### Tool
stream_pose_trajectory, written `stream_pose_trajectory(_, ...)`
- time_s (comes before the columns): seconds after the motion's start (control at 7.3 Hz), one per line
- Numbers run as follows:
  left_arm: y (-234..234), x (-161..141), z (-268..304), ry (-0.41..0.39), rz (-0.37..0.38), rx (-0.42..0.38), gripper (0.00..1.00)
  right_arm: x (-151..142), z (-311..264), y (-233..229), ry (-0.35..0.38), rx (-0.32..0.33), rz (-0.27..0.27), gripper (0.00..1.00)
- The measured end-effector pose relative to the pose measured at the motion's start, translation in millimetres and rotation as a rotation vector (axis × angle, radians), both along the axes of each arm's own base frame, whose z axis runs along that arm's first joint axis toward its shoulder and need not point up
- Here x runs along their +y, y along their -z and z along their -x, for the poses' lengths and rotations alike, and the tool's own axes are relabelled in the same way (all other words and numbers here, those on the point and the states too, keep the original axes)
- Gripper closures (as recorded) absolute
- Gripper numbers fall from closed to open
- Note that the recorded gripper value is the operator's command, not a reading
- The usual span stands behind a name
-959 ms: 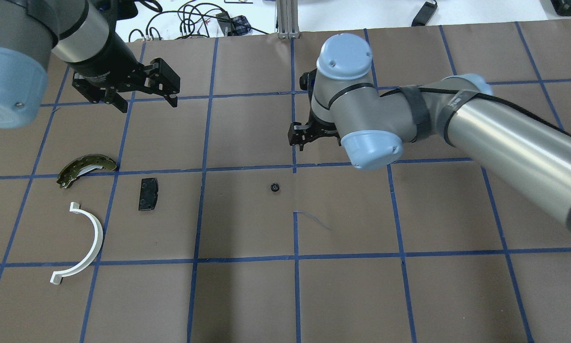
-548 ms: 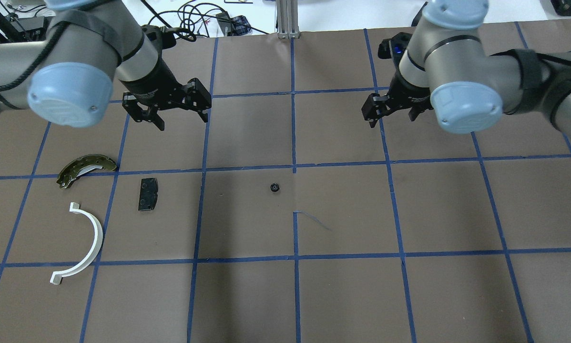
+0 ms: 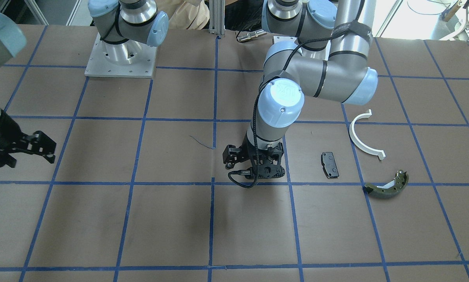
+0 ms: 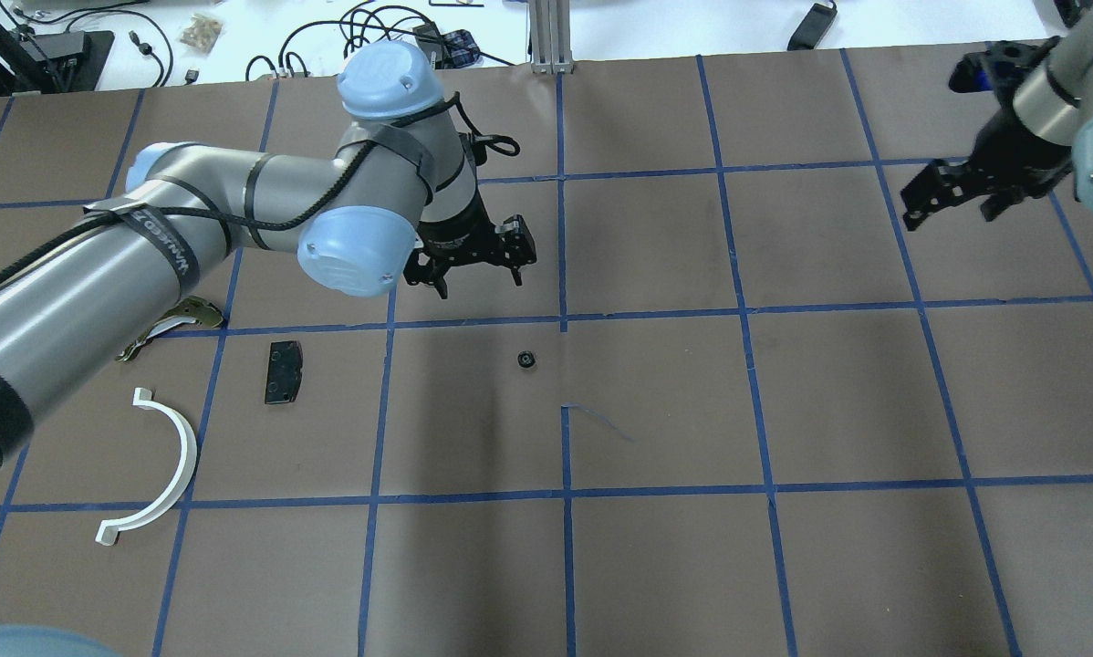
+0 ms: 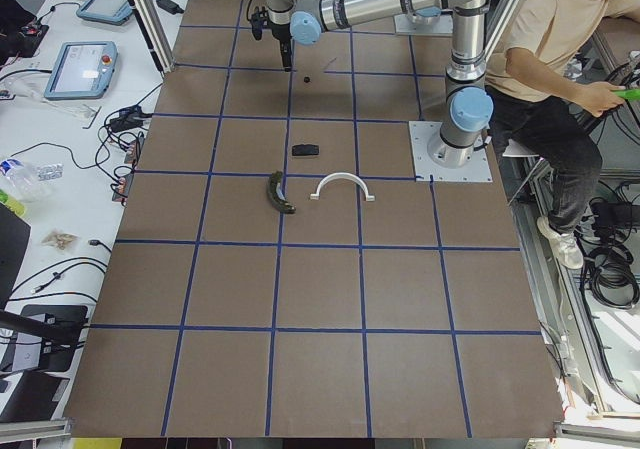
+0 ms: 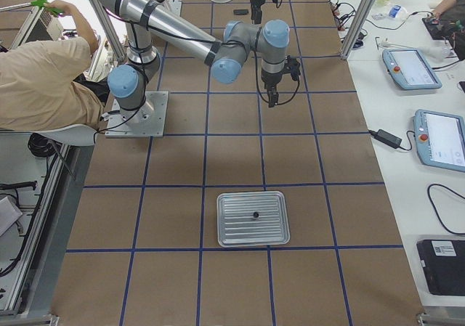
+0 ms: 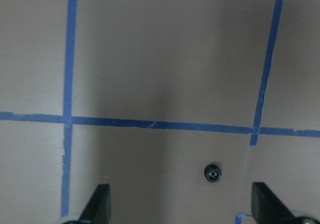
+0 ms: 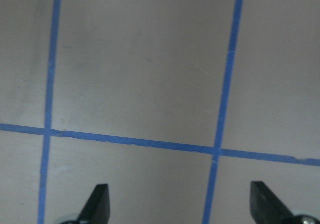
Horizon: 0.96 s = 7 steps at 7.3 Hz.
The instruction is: Place bearing gear from tray to pile
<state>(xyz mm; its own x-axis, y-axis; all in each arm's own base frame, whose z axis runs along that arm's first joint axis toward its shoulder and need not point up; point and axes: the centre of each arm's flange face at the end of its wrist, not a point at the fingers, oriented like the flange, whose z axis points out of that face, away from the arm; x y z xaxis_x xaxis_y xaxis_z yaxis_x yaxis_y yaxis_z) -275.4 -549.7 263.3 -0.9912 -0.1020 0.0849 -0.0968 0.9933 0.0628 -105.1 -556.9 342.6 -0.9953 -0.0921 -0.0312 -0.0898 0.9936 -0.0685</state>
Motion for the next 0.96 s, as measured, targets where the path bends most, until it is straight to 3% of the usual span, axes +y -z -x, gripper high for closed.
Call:
stream_pose_trajectory(0.55, 67, 23, 33, -0.001, -0.039, -0.034, 0.0, 50, 172, 4, 0.025, 0.042, 0.008, 0.0)
stream_pose_trajectory(0.68, 75, 29, 38, 0.01, -0.054, -0.041, 0.06, 54, 211, 18, 0.004, 0.058, 0.015, 0.0)
stream_pose_trajectory(0.96, 88, 38, 41, 0.022, -0.078, -0.052, 0.07, 43, 285, 56, -0.05, 0.089, 0.031, 0.0)
